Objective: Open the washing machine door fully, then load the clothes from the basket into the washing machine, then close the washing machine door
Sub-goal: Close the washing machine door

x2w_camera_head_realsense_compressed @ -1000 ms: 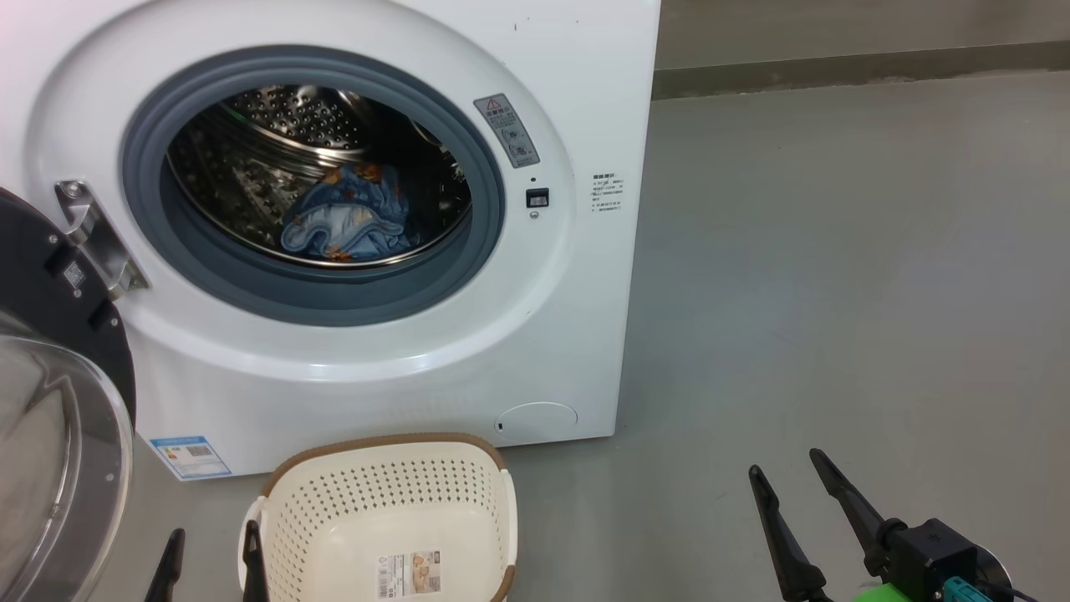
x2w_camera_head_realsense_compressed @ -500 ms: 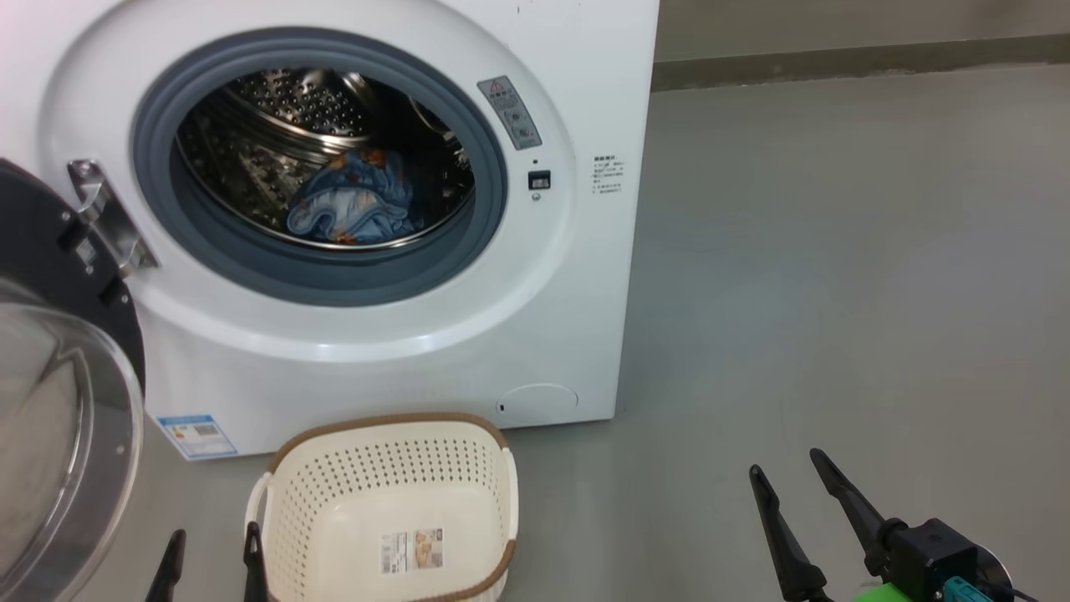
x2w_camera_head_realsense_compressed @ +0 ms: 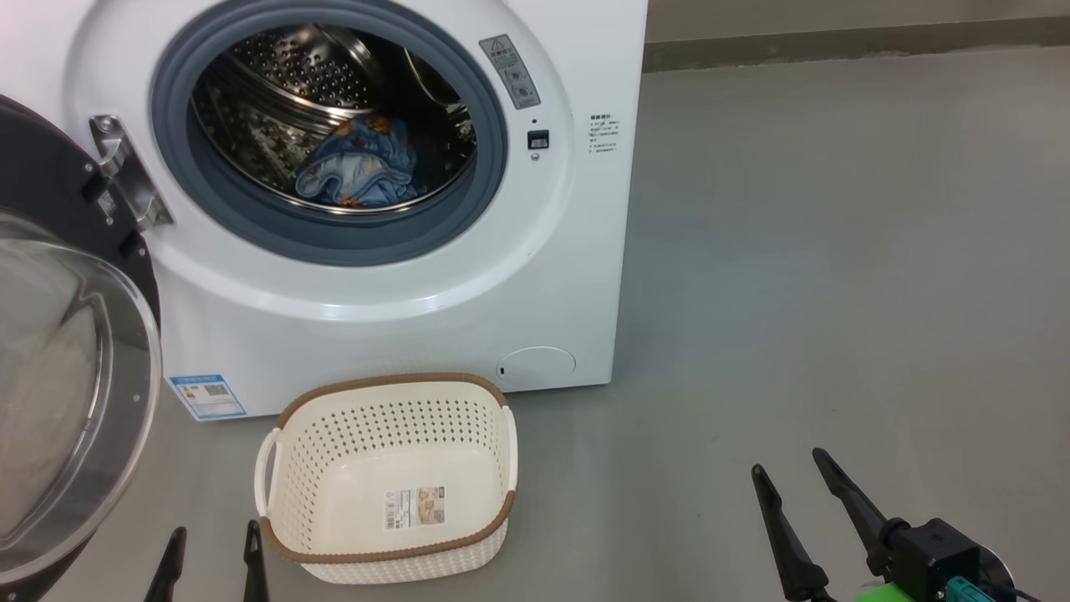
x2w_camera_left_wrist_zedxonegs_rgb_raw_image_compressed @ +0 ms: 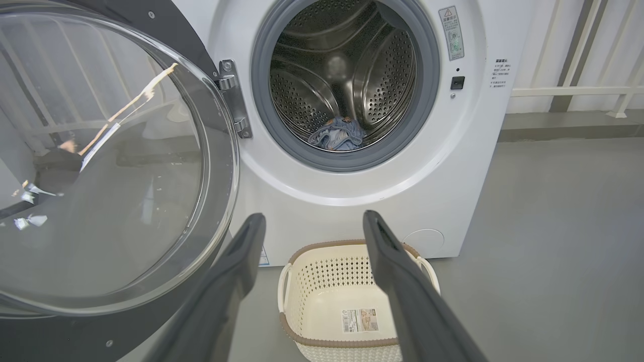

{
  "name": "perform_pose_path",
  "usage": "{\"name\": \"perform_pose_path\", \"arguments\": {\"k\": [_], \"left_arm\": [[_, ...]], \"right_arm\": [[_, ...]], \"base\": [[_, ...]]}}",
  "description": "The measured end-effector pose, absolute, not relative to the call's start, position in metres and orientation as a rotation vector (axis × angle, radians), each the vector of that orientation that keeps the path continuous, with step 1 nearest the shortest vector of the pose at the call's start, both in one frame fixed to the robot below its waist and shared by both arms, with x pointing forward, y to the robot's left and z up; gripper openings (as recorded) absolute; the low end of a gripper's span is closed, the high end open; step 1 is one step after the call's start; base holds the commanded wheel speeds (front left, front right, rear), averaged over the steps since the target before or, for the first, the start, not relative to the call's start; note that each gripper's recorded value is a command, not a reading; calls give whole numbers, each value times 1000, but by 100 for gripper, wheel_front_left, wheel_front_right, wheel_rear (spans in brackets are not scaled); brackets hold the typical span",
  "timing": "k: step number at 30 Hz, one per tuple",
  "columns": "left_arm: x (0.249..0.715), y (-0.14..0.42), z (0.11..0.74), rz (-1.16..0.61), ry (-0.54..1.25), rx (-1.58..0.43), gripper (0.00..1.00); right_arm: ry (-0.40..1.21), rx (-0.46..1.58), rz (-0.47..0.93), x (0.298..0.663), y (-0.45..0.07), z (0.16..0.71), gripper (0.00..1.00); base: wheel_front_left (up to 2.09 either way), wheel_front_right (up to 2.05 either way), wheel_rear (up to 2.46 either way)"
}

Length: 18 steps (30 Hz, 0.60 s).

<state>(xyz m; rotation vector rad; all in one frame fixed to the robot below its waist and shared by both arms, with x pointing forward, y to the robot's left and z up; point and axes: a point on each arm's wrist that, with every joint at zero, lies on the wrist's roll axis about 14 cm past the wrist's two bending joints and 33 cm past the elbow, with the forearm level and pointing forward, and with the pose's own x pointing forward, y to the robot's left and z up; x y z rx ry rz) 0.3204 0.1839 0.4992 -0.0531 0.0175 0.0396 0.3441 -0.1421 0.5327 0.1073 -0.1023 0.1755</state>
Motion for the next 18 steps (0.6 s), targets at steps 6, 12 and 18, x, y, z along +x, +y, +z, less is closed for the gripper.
{"name": "perform_pose_path", "arguments": {"k": [6, 12, 18], "left_arm": [[321, 185, 500, 38, 15, -51, 100], [319, 187, 499, 41, 15, -49, 100], [319, 192, 501, 57, 5, -54, 100]], "right_arm": [[-100, 107, 177, 345, -142, 532, 100], [-100, 107, 181, 346, -141, 532, 100], [-94, 107, 198, 352, -135, 531, 100]], "base": [[0, 0, 0], [0, 0, 0], [0, 0, 0]]}}
